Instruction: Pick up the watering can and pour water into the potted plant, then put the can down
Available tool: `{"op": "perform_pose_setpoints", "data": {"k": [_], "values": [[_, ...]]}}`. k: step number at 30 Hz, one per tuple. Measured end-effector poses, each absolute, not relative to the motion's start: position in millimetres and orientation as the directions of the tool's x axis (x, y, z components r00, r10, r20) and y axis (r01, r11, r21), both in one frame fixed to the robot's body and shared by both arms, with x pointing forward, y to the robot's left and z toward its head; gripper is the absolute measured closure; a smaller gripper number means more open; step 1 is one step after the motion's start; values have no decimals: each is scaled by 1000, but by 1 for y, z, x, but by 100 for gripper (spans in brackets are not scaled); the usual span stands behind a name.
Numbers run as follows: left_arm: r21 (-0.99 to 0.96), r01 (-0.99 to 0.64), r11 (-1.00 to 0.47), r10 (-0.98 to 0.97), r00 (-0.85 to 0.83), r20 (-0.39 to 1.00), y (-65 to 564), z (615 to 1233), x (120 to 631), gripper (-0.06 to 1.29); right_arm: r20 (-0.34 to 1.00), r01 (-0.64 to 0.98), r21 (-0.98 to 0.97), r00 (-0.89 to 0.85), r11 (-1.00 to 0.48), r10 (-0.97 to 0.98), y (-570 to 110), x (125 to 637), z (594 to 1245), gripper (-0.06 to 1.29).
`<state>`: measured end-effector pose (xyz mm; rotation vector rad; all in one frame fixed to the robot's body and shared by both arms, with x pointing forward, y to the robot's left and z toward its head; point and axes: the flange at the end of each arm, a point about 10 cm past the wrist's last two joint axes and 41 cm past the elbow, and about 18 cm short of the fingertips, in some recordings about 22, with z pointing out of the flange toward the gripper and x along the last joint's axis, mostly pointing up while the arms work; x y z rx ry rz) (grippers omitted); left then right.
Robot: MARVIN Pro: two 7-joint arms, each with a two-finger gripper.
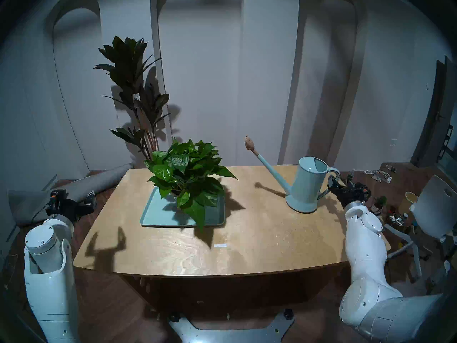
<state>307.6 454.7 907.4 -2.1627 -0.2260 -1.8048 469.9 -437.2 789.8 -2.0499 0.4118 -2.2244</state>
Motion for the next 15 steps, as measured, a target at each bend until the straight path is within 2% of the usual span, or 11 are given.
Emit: {"op": "perform_pose_setpoints", "data": {"k": [15], "values": [[-138,318,-938,-79,192,978,455,907,308,-2,976,-77,-218,-33,-973,-216,-411,459,773,0]]}}
